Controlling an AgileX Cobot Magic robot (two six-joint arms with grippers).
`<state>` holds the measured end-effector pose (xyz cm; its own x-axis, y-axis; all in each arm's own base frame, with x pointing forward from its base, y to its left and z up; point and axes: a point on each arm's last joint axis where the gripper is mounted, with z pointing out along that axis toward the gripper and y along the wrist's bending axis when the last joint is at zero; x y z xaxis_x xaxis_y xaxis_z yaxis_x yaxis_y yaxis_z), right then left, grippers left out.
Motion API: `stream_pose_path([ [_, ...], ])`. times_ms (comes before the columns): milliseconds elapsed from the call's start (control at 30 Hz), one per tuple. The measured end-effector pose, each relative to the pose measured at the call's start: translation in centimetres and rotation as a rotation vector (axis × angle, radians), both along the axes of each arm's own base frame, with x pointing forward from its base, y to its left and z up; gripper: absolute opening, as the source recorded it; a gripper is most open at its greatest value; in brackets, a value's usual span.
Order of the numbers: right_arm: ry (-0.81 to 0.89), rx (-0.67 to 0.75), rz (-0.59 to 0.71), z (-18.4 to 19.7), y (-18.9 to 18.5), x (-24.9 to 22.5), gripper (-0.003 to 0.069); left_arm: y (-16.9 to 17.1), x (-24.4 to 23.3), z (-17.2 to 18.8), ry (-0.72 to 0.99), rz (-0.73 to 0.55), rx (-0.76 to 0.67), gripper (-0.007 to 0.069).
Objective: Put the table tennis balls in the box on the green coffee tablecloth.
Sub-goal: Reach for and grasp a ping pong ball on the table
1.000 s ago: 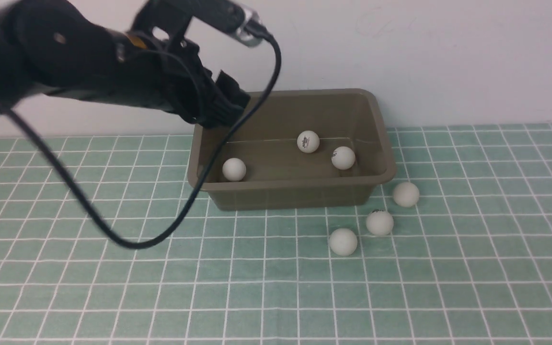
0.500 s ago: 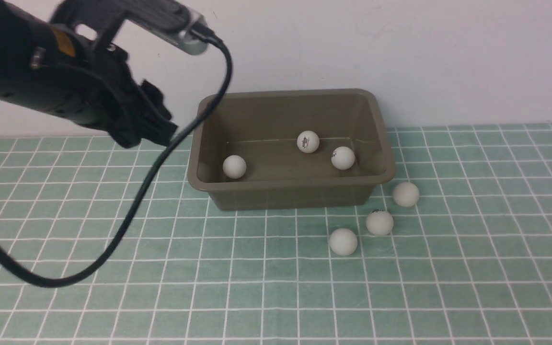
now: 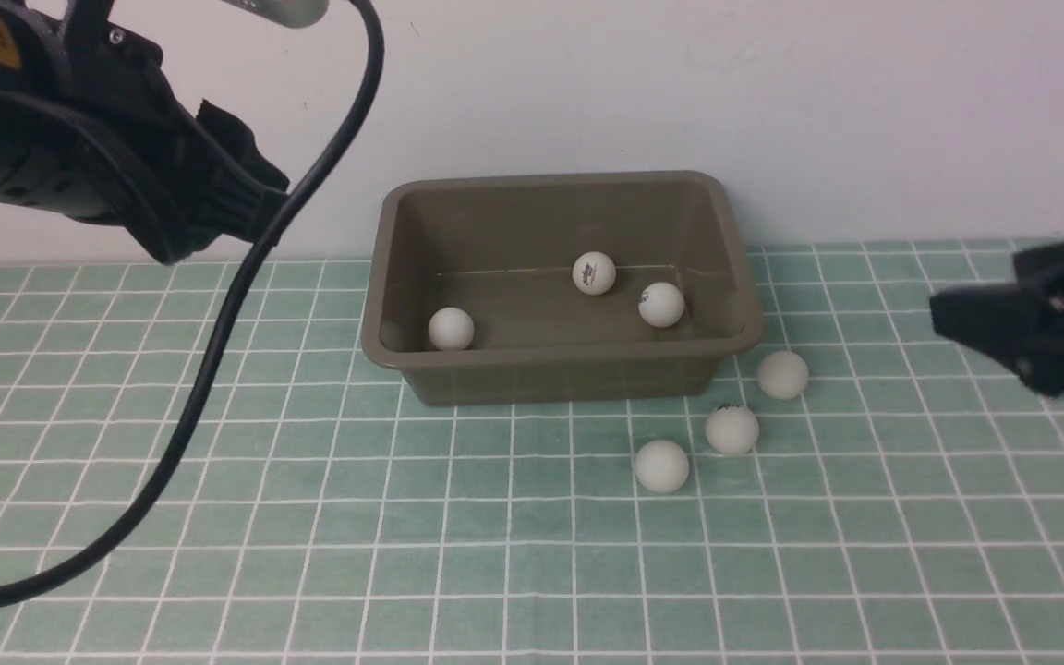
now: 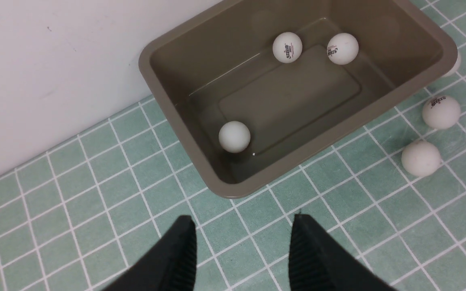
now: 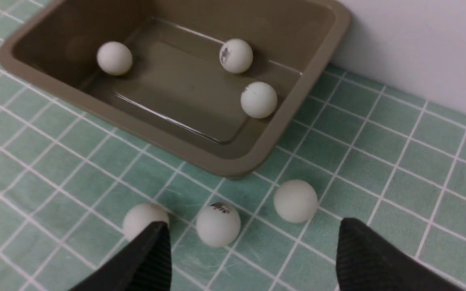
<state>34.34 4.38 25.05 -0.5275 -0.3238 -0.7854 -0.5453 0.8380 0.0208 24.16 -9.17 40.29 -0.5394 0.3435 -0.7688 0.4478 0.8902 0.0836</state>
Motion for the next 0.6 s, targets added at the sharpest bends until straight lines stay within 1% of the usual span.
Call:
stream_pose_path([
  [133, -0.027, -0.001, -0.014, -1.9, -0.1, 1.5, 0.0494, -0.1, 0.0, 0.0, 0.003, 0.002, -0.019, 0.0288],
  [333, 0.012, 0.026, -0.031, -5.7, 0.1, 3.0, 0.0494, -0.1, 0.0, 0.0, 0.001, 0.0, -0.019, 0.0288],
  [600, 0.013, -0.017, -0.009, -7.4, 1.4, 3.5, 0.0494, -0.2, 0.1, 0.0, -0.001, -0.003, -0.016, 0.0288],
])
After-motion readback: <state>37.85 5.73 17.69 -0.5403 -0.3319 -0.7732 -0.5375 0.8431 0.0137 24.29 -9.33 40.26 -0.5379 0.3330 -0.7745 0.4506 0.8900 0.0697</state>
